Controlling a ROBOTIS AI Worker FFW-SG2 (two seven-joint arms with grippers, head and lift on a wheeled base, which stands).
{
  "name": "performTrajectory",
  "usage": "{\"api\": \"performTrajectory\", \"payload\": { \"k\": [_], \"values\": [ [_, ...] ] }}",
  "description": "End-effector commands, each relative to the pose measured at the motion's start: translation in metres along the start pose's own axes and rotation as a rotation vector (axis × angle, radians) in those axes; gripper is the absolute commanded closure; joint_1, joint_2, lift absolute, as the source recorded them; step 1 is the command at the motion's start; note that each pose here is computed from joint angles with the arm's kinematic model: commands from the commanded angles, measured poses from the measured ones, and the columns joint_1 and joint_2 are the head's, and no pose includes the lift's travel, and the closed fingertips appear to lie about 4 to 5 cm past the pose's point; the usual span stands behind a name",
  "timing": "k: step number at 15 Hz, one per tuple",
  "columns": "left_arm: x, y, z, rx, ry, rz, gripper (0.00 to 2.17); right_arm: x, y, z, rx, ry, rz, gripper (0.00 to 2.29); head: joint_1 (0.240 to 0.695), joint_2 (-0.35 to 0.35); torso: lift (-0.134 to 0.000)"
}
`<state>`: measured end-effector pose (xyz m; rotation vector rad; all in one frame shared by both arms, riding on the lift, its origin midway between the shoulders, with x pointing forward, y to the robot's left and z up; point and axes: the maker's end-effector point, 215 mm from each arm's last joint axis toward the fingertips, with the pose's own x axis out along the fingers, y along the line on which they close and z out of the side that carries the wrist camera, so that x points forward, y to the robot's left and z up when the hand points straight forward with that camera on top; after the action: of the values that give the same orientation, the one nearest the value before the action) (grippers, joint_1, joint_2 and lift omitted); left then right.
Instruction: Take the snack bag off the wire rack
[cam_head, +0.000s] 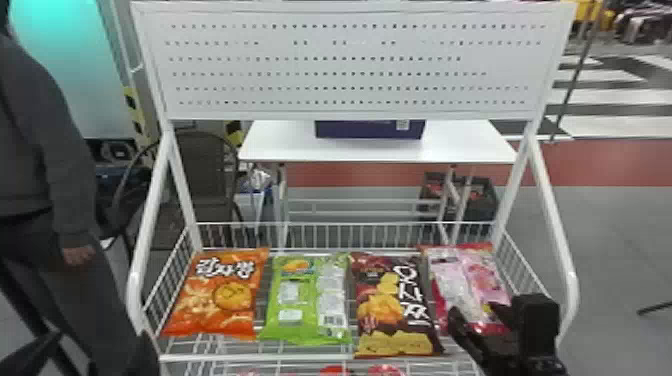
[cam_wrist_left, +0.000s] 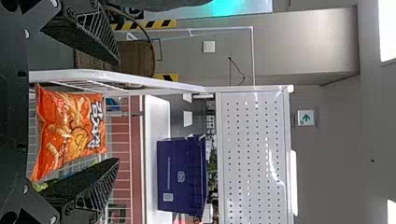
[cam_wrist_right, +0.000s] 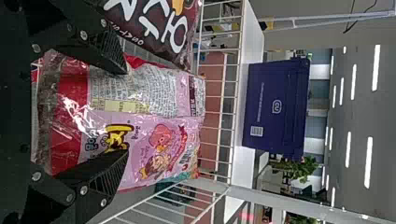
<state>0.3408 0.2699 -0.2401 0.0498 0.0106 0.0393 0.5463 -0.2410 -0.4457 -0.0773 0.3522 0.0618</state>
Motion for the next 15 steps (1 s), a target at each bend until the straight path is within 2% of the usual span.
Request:
{"api": "performTrajectory", "payload": {
  "k": [1,4,6,8,12,14,15],
  "values": [
    [0.000,0.000,0.000,0.005,0.001,0.000,0.16,-0.004,-0.004,-0.002,0.007,0.005,-0.010,2.04,0.499,0.000,0.000],
    [-0.001,0.000,0.000,0.006,0.002,0.003,0.16,-0.009,0.000,0.004,0.010,-0.005,-0.002,2.24,0.499,0.000,0.000],
    [-0.001,0.000,0.000,0.006,0.002,0.003,0.16,-0.014,0.003,0.015,0.017,-0.030,-0.002,2.24,0.499,0.000,0.000],
    [-0.001,0.001,0.000,0.007,0.003,0.003,0.16,-0.026,0.006,0.038,0.028,-0.080,0.001,2.24,0.499,0.000,0.000],
    [-0.002,0.001,0.001,0.005,0.002,0.004,0.16,-0.072,0.006,0.096,0.039,-0.166,0.028,2.24,0.499,0.000,0.000],
    [-0.002,0.002,0.003,0.006,-0.005,0.007,0.16,-0.105,0.010,0.116,0.028,-0.192,0.060,2.24,0.499,0.000,0.000],
    [-0.002,0.002,0.003,0.005,-0.004,0.007,0.16,-0.125,0.013,0.117,0.022,-0.200,0.072,2.24,0.499,0.000,0.000]
  ]
}}
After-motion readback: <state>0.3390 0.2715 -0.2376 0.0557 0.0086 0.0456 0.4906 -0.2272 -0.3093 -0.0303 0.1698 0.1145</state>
